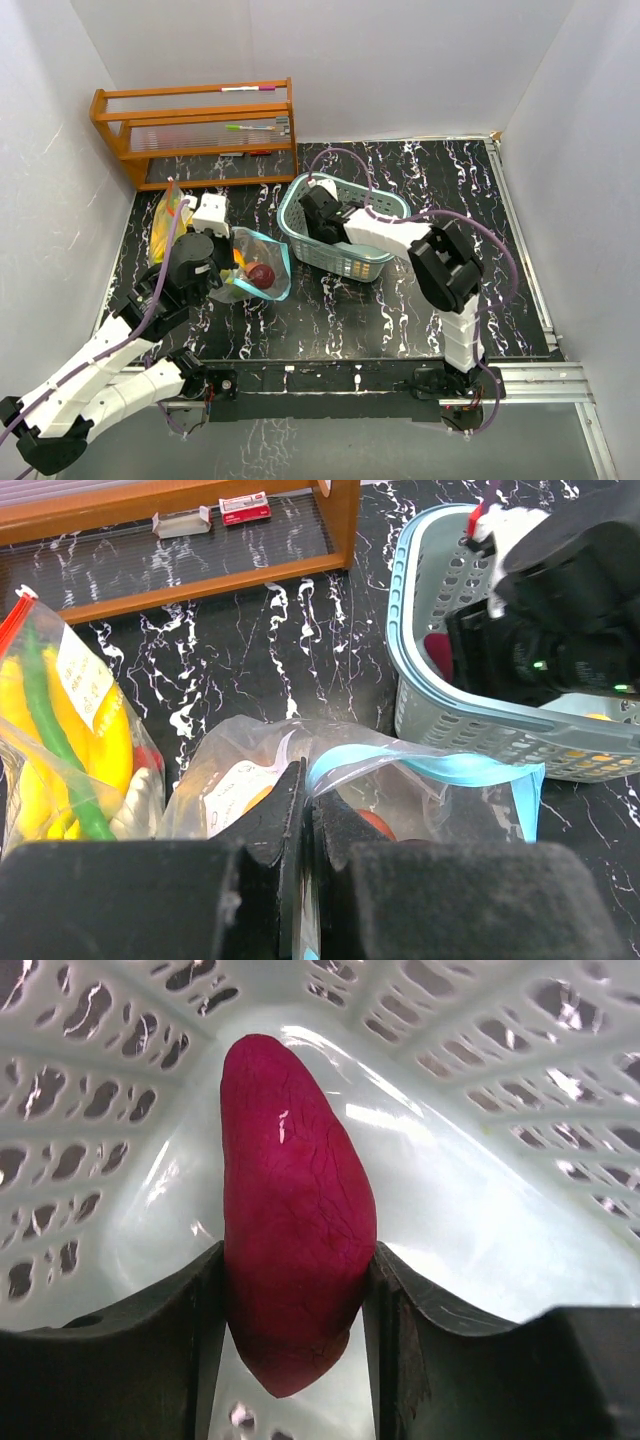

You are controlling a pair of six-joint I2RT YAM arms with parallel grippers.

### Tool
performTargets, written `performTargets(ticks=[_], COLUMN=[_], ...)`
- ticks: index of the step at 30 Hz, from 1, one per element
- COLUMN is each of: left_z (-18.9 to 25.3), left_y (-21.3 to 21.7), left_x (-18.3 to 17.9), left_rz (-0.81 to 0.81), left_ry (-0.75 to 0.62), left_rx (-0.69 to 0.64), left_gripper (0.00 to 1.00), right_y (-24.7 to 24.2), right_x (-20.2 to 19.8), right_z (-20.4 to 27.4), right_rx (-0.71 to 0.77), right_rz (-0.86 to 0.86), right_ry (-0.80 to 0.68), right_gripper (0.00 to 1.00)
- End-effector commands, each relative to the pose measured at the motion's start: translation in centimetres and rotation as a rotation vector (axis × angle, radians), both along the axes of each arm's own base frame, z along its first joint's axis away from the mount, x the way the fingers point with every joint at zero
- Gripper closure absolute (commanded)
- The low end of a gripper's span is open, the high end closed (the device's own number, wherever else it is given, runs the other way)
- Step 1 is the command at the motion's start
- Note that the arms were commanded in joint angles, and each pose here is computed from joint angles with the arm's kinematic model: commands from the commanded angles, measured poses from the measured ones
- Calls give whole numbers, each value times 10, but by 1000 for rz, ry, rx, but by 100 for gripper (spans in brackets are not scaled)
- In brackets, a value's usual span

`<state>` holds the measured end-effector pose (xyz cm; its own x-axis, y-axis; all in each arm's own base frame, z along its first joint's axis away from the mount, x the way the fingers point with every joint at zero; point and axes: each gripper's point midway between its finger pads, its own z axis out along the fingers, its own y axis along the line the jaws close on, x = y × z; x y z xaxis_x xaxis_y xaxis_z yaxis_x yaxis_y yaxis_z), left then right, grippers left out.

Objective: Place the food in the zip-top bag and seal the zipper
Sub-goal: Pick up the fake vegetable from the bin, then place the fake vegetable in the zipper food storage bag.

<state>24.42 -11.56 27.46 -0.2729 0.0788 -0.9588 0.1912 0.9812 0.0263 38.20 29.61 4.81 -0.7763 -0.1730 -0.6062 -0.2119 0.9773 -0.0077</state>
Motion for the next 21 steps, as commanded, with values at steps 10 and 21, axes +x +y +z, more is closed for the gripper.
performTargets(ticks=[10, 21], left_z=[-5, -8], left_y=[-1, -20], left_x=[7, 13], left_rz=[24, -14], left_ry=[14, 38], left_rx=[15, -16], left_gripper=[100, 100], right_y=[-17, 57], right_x=[-56, -211], right_z=[217, 263], right_rx=[429, 686], right_rz=[212, 875], right_ry=[-452, -427], right_gripper=[80, 80])
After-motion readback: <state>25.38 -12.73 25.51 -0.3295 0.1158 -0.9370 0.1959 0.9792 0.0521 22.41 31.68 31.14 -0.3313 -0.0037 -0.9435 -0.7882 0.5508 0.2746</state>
